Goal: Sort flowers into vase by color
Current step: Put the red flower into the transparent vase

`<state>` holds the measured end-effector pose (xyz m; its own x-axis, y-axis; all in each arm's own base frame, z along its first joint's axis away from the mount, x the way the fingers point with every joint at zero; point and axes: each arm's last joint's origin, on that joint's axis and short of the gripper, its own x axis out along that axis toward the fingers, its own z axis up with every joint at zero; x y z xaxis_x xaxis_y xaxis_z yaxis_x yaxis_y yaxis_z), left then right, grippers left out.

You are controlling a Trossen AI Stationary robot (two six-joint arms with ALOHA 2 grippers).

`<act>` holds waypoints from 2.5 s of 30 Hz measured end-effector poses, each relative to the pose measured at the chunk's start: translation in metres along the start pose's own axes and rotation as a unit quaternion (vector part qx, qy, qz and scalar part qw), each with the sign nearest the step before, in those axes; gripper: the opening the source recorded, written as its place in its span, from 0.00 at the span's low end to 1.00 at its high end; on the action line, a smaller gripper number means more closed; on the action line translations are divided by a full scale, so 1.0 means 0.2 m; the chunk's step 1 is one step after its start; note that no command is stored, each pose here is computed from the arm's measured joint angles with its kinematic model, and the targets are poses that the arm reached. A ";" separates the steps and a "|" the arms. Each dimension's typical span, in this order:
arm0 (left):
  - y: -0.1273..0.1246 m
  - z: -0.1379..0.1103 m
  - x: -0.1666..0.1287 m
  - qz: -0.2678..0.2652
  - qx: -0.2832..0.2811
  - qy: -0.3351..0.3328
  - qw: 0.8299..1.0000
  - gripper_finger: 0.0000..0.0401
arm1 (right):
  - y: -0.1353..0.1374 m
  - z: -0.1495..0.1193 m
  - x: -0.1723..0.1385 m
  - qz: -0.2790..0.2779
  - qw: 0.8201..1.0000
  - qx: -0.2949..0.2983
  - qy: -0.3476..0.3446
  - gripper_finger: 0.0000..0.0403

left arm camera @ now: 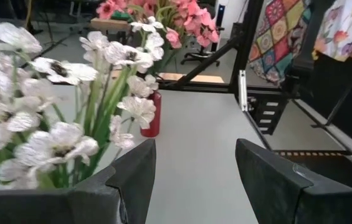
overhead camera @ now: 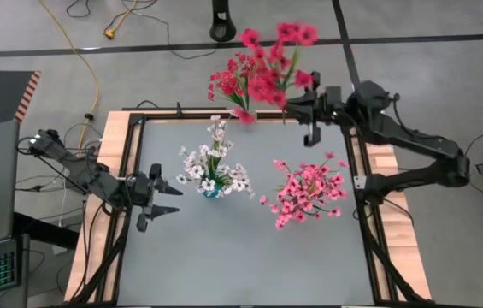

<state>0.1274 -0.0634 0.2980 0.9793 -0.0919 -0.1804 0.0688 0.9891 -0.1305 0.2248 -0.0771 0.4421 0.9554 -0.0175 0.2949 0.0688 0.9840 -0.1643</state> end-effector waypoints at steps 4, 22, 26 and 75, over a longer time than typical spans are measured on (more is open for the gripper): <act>0.00 0.03 -0.02 0.009 0.000 -0.005 1.000 0.52 | -0.09 -0.12 -0.03 -0.002 1.000 0.000 -0.018 0.08; 0.13 0.26 -0.08 0.185 0.042 -0.212 0.959 0.52 | -0.15 -0.52 -0.16 -0.027 0.997 0.057 -0.045 0.08; 0.18 0.30 -0.04 0.209 0.048 -0.243 0.946 0.52 | -0.15 -0.56 -0.14 -0.028 0.997 0.062 -0.032 0.08; 0.74 0.81 1.01 0.223 0.069 -0.185 0.955 0.00 | -0.07 -0.59 -0.10 -0.001 0.996 0.088 0.001 0.08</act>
<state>0.3663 0.0840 0.3997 0.9158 0.3631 0.1720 -0.3707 0.9287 0.0134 0.2385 -0.1115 0.3266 0.9557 -0.0190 0.2937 0.0190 0.9998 0.0030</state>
